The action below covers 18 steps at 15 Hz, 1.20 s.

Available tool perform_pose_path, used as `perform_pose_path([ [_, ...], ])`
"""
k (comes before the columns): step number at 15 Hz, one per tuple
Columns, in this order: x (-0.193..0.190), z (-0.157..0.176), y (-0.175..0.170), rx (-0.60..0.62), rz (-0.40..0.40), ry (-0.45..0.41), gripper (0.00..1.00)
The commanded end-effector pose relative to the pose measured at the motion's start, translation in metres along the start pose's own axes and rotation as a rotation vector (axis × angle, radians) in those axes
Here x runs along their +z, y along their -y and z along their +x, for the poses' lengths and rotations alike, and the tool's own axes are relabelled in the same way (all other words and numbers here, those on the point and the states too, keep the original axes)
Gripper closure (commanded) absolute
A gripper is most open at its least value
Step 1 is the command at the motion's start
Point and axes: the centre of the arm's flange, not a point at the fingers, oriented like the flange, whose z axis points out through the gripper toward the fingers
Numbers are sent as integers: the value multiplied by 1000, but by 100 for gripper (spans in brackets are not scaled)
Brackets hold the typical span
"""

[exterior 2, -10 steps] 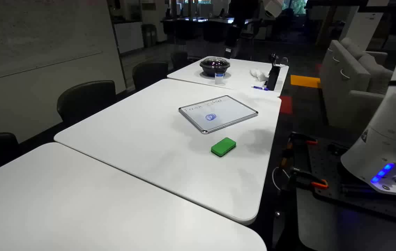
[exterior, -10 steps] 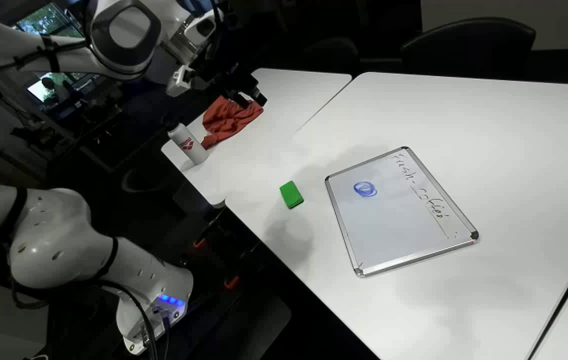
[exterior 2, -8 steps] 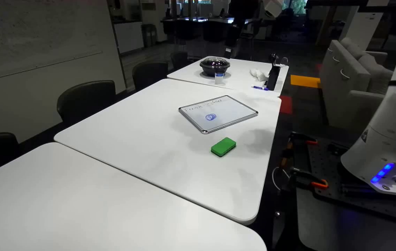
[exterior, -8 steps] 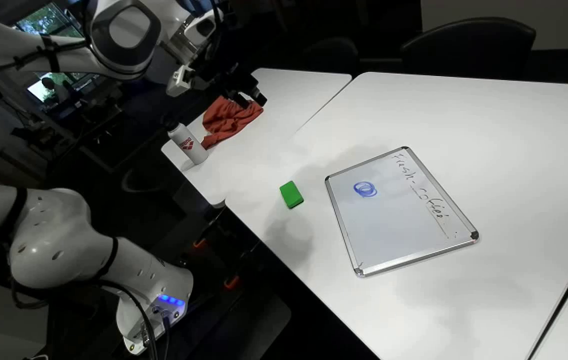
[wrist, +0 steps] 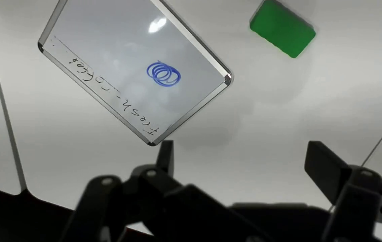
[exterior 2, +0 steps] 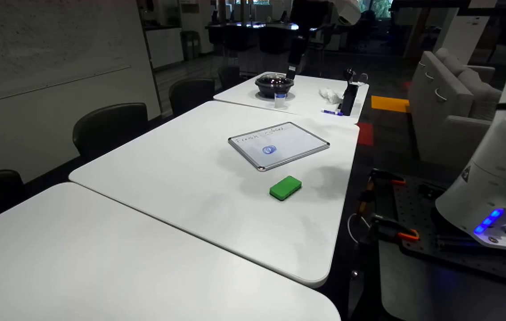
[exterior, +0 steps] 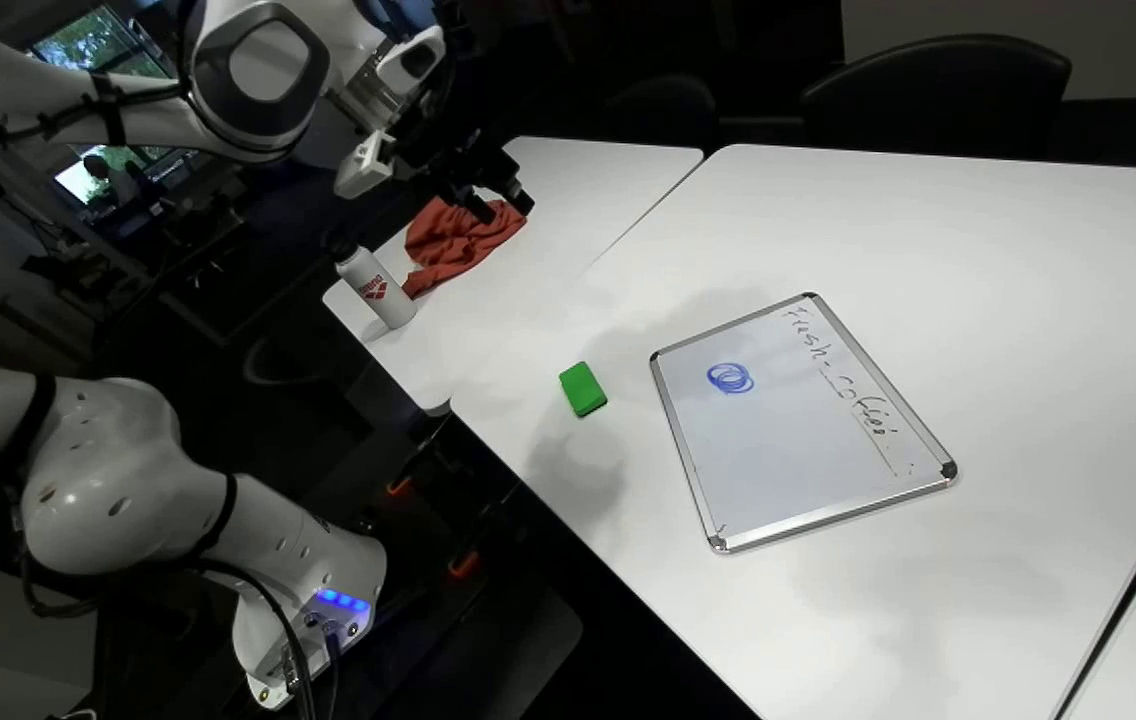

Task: Pick up the green duster and rub the blue written objects on the white board

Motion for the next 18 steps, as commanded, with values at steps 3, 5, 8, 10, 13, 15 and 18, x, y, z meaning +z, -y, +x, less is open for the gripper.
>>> perform_pose_path([
  [3, 112, 19, 59, -285, 110, 65, 0],
  [5, 163, 10, 70, -395, 131, 112, 0],
  [8, 214, -11, 69, -560, 172, 198, 0],
  [10, 205, -22, 78, -528, 176, 208, 0],
  [13, 226, -27, 68, -576, 182, 243, 0],
  [15, 224, -24, 66, -579, 179, 240, 0],
  [18, 230, -33, 76, -703, 104, 233, 0],
])
